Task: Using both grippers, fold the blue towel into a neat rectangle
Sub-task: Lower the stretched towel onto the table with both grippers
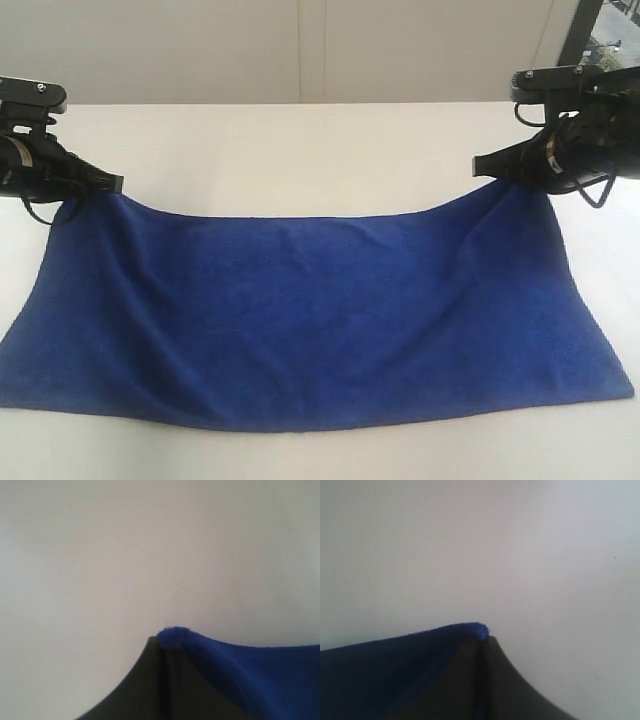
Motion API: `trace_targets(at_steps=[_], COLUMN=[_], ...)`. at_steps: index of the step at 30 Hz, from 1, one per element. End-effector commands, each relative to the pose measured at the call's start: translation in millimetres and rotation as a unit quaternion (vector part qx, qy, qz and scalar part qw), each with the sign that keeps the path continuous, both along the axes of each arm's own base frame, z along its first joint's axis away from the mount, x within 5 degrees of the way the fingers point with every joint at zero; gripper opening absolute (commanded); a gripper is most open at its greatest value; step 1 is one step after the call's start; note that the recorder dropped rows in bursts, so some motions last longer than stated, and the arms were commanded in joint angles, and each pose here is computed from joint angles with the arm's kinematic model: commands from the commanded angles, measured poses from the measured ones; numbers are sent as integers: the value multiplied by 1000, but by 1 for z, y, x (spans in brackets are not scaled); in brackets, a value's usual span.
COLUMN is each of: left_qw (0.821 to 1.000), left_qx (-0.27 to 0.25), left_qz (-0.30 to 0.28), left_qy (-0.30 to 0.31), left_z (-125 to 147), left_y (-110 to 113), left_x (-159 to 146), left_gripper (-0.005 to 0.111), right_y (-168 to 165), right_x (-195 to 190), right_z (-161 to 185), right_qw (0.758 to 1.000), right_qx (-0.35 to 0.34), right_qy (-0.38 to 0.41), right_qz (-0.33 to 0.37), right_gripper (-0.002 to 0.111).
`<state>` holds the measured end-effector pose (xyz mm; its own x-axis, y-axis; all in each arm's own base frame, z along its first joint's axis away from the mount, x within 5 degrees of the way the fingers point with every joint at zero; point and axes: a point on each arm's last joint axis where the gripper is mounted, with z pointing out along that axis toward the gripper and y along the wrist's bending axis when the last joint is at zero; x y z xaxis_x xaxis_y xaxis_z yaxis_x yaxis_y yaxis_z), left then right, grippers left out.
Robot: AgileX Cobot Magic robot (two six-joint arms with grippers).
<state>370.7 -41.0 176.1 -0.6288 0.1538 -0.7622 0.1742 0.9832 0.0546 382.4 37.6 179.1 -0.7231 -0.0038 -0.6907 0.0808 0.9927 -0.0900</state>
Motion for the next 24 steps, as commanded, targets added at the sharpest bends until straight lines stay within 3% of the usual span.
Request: trace_targets(at_steps=[1, 11, 24], left_qw=[1000, 999, 997], left_qx=[1, -21, -44], left_qz=[5, 42, 24], left_qy=[1, -7, -54], left_z=[-5, -12, -26], left_y=[4, 18, 12], left_x=[8, 33, 59], left_gripper=[0, 0, 0], right_y=[-12, -15, -17], right_x=[14, 36, 57], right_z=[-4, -9, -25], right_qw=[1000, 1000, 1000], right_qx=[-1, 3, 6], right_qy=[-4, -16, -15], right_qz=[-16, -14, -17], right_gripper=[0, 0, 0])
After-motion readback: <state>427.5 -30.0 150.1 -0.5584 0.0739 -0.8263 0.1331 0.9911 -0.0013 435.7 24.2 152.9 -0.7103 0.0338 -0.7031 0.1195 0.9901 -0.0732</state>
